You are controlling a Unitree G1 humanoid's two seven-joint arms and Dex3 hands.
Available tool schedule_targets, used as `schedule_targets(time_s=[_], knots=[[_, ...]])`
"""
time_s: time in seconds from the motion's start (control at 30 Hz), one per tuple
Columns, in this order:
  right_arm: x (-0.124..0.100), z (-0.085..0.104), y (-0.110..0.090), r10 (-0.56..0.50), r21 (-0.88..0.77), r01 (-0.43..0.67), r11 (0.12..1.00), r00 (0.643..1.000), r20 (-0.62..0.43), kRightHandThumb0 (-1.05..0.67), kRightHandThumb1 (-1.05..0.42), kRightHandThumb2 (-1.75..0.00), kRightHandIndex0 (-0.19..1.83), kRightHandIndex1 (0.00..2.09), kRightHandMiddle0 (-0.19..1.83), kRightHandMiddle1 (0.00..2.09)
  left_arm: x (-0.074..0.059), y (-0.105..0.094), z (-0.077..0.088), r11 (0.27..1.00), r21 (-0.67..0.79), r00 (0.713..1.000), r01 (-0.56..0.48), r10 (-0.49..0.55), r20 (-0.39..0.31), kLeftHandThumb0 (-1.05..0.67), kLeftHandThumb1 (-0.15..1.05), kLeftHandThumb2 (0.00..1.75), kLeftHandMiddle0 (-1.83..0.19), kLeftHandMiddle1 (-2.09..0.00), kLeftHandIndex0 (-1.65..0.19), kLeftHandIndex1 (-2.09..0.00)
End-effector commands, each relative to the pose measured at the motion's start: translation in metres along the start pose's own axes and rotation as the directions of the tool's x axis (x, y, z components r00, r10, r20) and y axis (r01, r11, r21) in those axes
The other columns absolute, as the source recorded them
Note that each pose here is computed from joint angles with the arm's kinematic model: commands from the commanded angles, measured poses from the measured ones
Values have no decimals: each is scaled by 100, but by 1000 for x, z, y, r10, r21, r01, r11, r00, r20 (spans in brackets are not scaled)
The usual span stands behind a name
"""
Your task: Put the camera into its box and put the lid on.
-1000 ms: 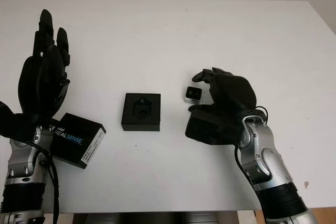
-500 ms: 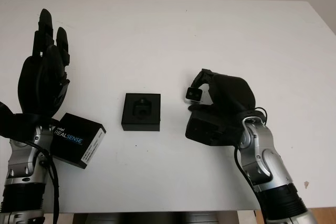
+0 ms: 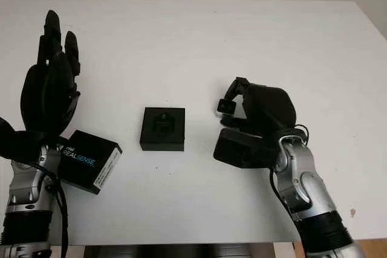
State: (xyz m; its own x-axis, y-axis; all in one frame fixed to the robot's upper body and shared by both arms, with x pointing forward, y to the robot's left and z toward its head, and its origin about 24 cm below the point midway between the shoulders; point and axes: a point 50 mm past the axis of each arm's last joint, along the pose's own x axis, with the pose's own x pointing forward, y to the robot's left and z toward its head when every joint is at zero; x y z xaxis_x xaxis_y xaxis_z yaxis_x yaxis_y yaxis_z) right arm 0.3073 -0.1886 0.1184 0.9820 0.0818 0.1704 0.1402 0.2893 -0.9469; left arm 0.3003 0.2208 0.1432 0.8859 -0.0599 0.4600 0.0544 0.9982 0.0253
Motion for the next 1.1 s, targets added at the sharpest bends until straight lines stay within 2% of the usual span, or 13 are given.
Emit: schedule_targets(time_s=[0.0,0.13,0.37,0.8,0.97,1.07], knots=[[1,0,-2,-26,60,26,998,1000,-4,-41,-104,-7,56,14,36,136,1,0,3,1000,6,1000,2,-2,18,-79,105,58,19,0,19,0],[6,-4,0,-2,278,4,961,1000,-7,-39,-105,-11,54,14,32,150,1,0,2,1000,12,1000,-4,4,12,-79,105,59,19,0,19,0],[14,-9,-1,39,455,-20,890,999,-34,-42,-105,-13,49,11,35,159,-1,1,2,1000,18,1000,-4,3,8,-80,105,59,19,0,19,0],[19,-10,-4,95,548,-94,831,995,26,-45,-105,-12,40,5,37,160,-1,0,2,1000,18,1000,-1,1,4,-80,105,59,19,0,19,0],[21,-1,-18,49,440,-109,891,988,146,-50,-105,-13,40,5,41,155,-1,0,2,1000,15,1000,-2,2,4,-79,105,59,19,0,19,0],[21,8,-25,35,452,-128,883,977,208,-48,-105,-13,37,4,42,153,-1,0,2,1000,23,1000,-2,2,5,-80,105,59,19,0,19,0]])
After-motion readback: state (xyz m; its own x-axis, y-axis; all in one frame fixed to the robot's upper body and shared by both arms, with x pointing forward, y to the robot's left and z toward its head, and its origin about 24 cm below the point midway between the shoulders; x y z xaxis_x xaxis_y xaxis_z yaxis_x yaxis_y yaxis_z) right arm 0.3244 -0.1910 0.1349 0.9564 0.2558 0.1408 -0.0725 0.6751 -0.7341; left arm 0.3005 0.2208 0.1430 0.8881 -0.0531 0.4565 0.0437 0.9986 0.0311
